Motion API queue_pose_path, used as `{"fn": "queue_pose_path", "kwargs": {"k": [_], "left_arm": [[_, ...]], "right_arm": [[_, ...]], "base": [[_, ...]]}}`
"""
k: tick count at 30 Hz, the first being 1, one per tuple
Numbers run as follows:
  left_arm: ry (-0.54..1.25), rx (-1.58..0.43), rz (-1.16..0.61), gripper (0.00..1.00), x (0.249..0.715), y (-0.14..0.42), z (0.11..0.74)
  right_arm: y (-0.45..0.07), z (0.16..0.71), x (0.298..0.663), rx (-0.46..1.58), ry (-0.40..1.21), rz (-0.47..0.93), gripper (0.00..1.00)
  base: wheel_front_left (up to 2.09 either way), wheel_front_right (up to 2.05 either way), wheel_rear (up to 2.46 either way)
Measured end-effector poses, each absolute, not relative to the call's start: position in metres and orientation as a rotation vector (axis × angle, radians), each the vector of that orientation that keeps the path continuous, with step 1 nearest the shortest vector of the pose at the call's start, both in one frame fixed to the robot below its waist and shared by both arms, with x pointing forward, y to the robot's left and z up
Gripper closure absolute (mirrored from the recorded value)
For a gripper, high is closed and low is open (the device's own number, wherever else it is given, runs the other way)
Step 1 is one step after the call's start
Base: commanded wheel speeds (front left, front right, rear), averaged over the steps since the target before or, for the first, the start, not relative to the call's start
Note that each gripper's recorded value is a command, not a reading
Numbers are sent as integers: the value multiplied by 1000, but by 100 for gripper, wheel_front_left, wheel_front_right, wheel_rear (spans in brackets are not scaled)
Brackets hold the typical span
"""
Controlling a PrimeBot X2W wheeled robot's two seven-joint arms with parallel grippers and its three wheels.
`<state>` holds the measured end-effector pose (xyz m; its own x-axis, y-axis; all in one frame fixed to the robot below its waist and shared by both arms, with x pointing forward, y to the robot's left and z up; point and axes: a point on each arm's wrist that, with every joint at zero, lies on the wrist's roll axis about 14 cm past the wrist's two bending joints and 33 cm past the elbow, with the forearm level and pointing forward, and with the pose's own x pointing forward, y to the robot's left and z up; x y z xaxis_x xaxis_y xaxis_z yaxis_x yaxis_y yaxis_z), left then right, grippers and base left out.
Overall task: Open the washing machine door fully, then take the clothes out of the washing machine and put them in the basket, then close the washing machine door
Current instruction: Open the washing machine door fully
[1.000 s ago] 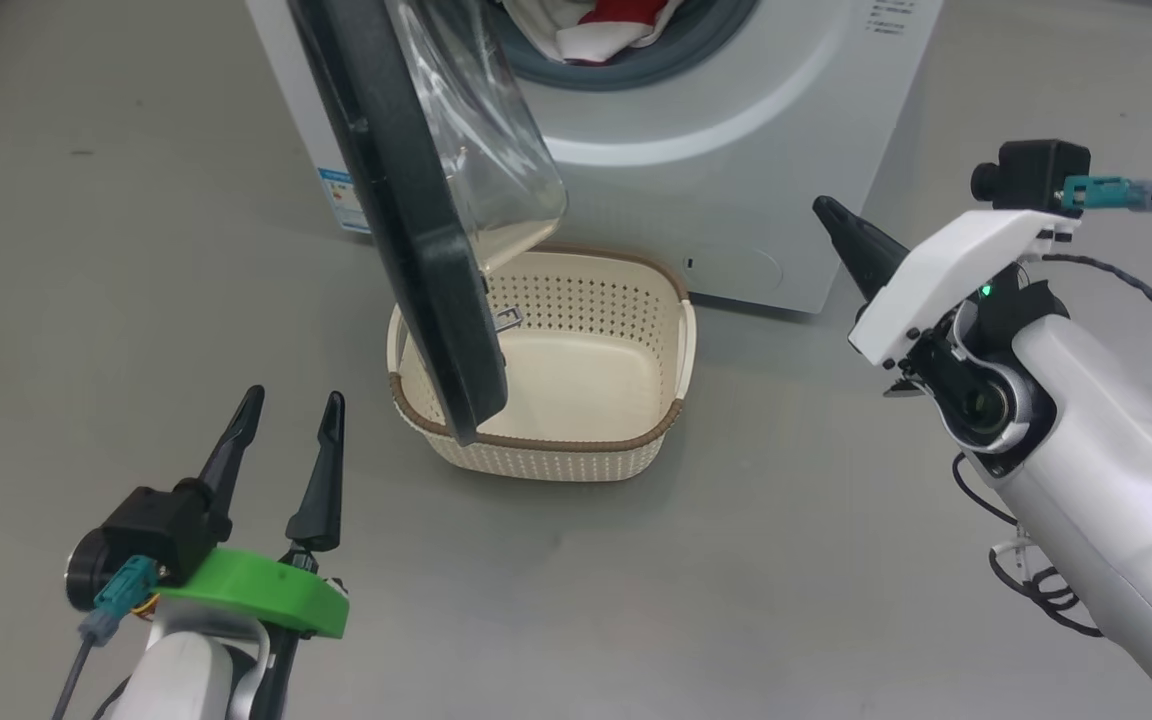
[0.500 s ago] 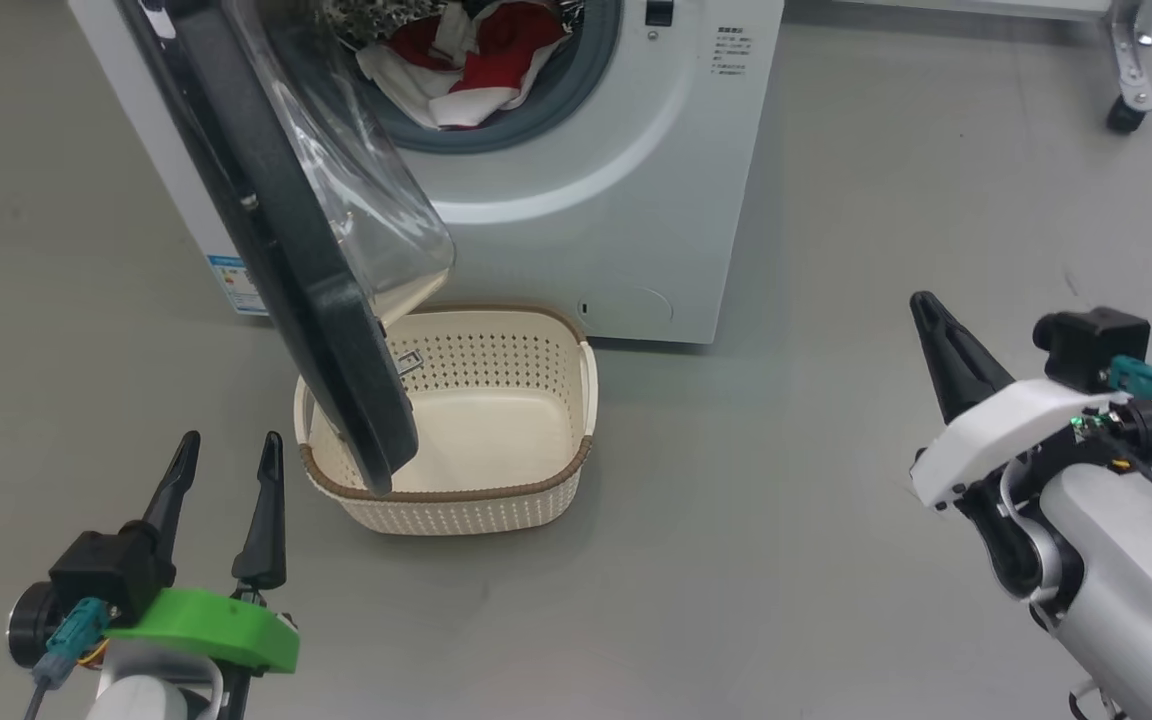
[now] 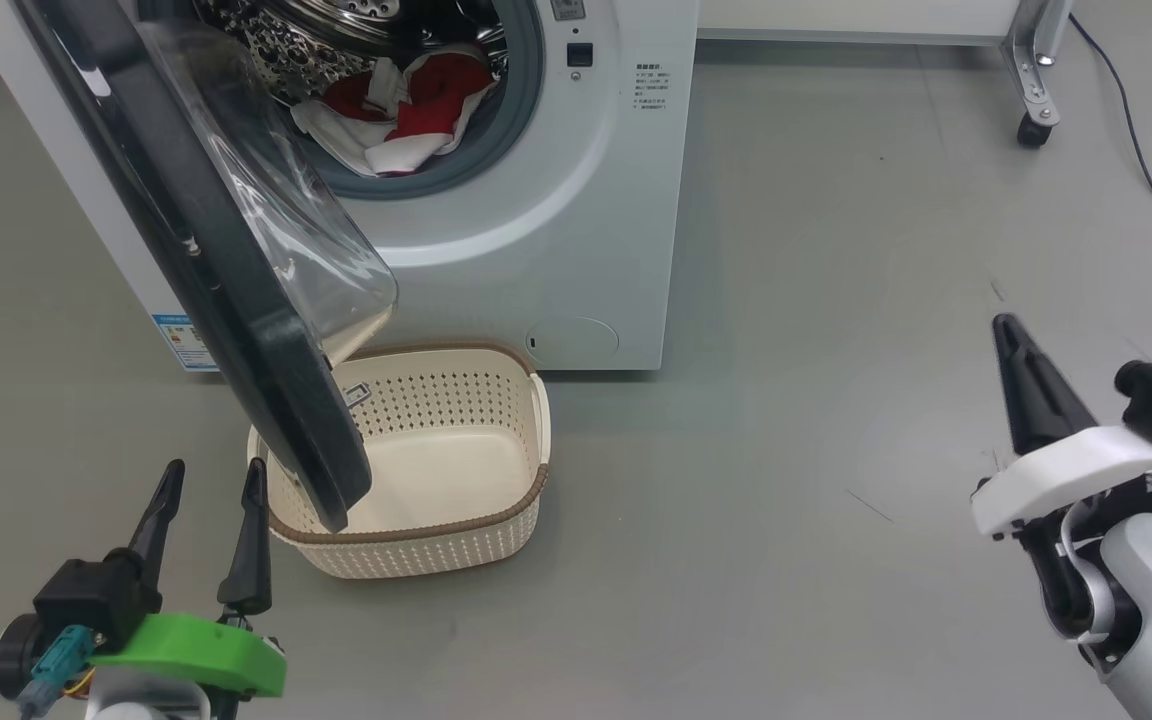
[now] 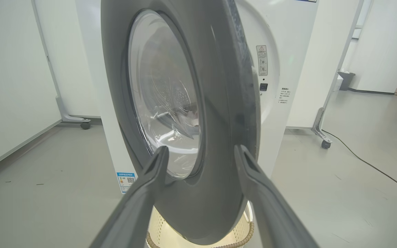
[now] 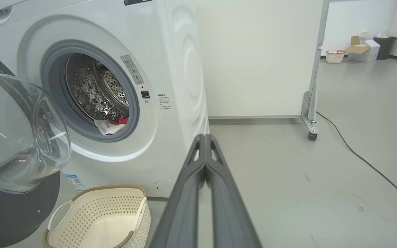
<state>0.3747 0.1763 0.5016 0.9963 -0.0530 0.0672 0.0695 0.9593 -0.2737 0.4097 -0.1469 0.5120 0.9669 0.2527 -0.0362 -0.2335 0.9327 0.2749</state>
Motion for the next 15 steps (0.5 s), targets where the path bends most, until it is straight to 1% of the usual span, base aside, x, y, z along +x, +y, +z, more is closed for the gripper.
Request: {"fn": "queue_pose_path", "kwargs": {"k": [3, 5, 15], "left_arm": [[-61, -280, -58, 0, 376, 178, 502], [-61, -280, -55, 0, 376, 179, 502], [-58, -278, -57, 0, 377, 177, 501]], "right_arm": [[-154, 537, 414, 254, -17, 238, 100], [-154, 542, 411, 265, -42, 232, 100], [-158, 513, 381, 266, 3, 181, 100]], "base": [[0, 0, 0], [0, 0, 0], [0, 0, 0]]}}
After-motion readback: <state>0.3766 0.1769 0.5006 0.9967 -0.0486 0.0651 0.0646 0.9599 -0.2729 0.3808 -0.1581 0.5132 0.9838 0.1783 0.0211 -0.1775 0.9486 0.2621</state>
